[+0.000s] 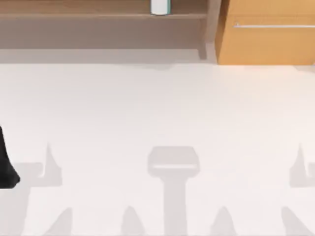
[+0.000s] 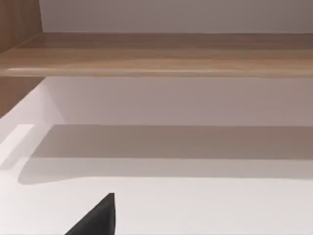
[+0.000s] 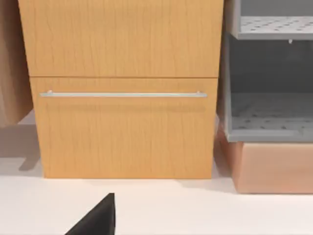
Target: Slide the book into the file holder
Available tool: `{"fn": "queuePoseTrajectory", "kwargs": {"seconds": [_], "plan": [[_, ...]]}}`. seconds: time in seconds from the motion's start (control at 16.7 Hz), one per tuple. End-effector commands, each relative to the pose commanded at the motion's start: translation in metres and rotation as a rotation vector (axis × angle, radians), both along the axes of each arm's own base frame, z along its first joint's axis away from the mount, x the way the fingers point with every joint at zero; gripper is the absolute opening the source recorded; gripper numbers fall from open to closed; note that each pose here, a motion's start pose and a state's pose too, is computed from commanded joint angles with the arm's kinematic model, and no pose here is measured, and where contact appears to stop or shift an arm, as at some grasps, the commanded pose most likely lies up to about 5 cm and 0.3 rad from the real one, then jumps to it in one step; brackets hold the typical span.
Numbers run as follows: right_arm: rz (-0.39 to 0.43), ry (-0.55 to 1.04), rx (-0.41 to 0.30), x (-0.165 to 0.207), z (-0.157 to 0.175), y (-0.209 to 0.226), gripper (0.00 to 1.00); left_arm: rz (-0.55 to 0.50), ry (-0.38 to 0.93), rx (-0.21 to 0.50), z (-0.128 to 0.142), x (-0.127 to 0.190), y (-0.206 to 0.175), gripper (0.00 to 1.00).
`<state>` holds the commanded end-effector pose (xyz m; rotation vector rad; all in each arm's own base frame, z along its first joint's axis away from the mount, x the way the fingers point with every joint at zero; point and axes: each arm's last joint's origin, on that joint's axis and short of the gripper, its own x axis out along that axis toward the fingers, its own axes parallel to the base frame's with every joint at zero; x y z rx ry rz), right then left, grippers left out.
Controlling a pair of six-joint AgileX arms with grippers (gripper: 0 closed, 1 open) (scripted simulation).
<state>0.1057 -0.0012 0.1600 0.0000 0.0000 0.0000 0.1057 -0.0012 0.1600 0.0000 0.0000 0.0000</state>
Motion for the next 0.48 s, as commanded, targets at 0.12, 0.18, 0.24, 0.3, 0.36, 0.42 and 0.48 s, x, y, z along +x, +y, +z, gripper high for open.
{"fn": "queuePoseTrajectory", "kwargs": {"seconds": [0.12, 0.18, 0.24, 0.3, 0.36, 0.42, 0.48], "plan": [[0.0, 0.0, 0.0, 0.0, 0.0, 0.0, 1.0, 0.0, 0.0, 0.0, 0.0, 0.0, 0.0, 1.0], [0.001, -0.001, -0.001, 0.0, 0.002, 0.001, 1.0, 0.0, 0.0, 0.0, 0.0, 0.0, 0.0, 1.0], [0.004, -0.003, -0.001, 0.0, 0.007, 0.002, 1.0, 0.0, 0.0, 0.0, 0.0, 0.0, 0.0, 1.0], [0.007, -0.006, -0.003, 0.001, 0.014, 0.004, 1.0, 0.0, 0.0, 0.0, 0.0, 0.0, 0.0, 1.0], [0.012, -0.009, -0.004, 0.002, 0.023, 0.006, 1.0, 0.0, 0.0, 0.0, 0.0, 0.0, 0.0, 1.0], [0.017, -0.012, -0.006, 0.004, 0.034, 0.01, 1.0, 0.0, 0.0, 0.0, 0.0, 0.0, 0.0, 1.0], [0.022, -0.014, -0.008, 0.008, 0.046, 0.014, 1.0, 0.0, 0.0, 0.0, 0.0, 0.0, 0.0, 1.0]]}}
